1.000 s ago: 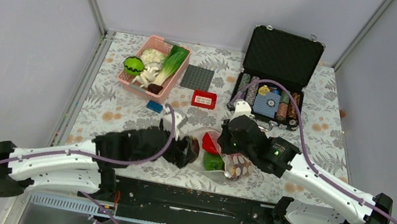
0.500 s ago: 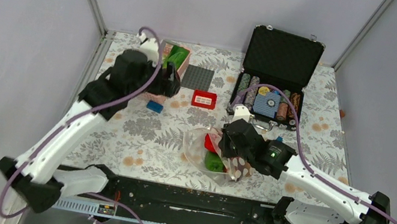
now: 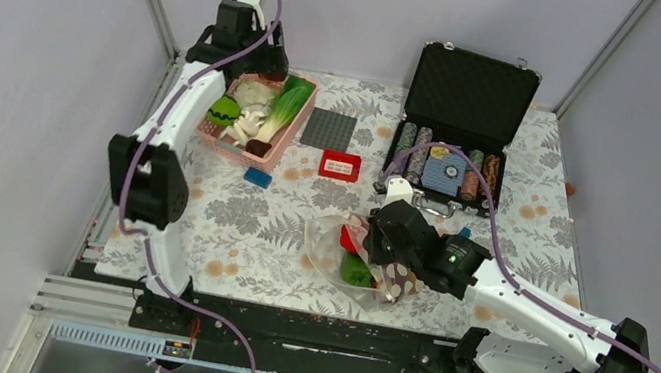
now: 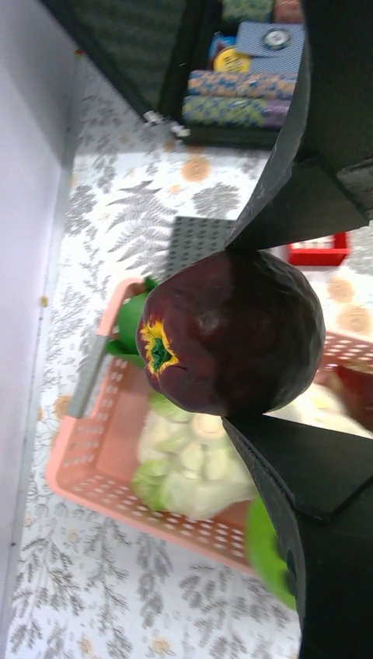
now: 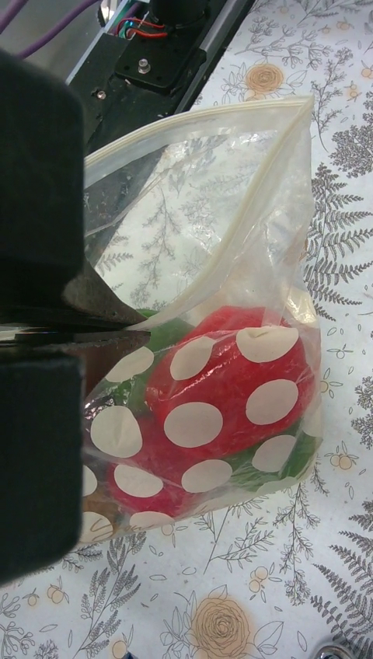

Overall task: Open the zip-top bag and remove the fake food
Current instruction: Place the fake fruit in the bin.

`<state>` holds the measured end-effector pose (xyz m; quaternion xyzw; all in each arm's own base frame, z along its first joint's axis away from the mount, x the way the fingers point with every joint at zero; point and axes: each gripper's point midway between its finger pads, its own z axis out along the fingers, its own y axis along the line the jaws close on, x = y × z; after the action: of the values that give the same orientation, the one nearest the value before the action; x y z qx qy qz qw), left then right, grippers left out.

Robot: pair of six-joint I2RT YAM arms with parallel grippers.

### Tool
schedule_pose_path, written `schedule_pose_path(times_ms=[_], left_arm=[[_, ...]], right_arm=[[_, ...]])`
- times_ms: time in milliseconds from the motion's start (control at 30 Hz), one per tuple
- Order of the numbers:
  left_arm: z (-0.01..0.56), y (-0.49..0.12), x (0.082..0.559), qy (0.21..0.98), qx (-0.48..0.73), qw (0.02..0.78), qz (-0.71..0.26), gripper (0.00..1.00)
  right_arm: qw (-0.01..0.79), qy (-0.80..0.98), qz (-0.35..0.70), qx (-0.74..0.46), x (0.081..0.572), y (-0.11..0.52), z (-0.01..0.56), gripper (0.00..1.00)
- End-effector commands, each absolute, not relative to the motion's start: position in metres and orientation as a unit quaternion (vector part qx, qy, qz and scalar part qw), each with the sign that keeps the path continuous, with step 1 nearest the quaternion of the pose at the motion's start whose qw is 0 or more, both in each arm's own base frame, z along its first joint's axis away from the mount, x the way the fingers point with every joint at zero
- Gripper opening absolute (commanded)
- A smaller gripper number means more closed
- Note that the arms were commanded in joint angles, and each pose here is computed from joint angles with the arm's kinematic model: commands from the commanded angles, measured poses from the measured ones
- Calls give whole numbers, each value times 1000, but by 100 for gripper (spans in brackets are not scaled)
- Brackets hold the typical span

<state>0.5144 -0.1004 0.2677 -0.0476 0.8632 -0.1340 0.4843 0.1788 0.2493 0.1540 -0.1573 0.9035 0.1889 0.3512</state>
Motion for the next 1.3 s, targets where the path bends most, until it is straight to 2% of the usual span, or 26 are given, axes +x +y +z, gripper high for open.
schedule_pose_path(times_ms=[0,167,333,533,1000,1267], left_arm=[[278,-98,578,826,-62,537,-164,73],[243,-79,627,821,-85,546,-146,73],[214,-62,649,824,-103,542,-125,73],[196,-49,648,831,-111,536,-98,73],[166,-34,645,848,-120,513,-63,87],[186,-34,634,841,-121,524,-70,95]], right_arm=[[357,900,185,-169,186,250,157,0],[352,899,197,-170,188,256,161,0],[350,901,195,-165,191,254,158,0],[344,905,190,-162,193,249,152,0],[336,907,196,-158,192,250,150,0],[335,906,204,-157,190,252,152,0]])
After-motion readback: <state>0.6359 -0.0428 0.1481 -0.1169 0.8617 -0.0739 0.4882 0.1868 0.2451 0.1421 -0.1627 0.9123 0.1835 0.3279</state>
